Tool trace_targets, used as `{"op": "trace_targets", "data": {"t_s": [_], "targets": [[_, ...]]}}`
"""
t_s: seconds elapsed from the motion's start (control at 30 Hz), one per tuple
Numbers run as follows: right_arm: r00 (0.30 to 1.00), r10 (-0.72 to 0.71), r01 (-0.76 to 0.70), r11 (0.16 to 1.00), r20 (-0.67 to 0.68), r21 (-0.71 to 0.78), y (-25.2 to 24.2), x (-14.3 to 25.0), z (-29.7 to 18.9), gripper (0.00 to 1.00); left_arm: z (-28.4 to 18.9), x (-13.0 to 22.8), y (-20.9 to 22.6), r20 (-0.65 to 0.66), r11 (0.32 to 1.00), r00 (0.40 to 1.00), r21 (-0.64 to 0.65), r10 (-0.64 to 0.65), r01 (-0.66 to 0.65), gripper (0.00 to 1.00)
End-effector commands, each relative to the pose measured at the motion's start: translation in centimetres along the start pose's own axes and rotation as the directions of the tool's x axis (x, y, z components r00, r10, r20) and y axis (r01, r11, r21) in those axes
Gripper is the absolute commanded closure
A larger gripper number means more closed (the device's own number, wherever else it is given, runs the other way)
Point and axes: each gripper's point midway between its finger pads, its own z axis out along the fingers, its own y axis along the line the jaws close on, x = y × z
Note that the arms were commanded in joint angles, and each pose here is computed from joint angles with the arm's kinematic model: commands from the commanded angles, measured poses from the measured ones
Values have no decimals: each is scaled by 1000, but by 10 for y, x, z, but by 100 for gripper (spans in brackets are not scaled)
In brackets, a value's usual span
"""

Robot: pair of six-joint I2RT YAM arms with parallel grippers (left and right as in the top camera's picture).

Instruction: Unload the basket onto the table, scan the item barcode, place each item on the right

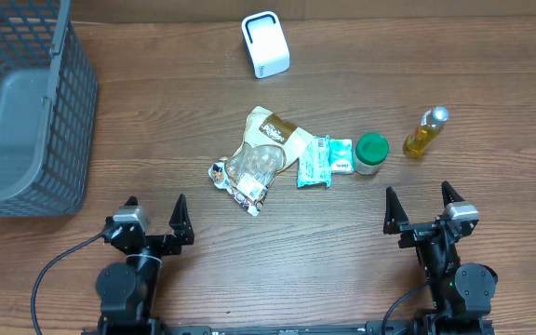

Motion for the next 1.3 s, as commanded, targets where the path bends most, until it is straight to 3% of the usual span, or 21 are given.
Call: {"op": "trace_targets", "data": {"t_s": [0.0, 1.27], "targets": [[1000, -1, 1, 1000, 0, -7, 1, 3, 0, 0, -4, -11, -2, 56, 1000, 998, 2, 23, -23, 0], [1000, -1, 1, 1000, 1, -7, 1, 3, 0, 0, -4, -11, -1, 55, 999, 998, -3, 40, -40, 0]]}}
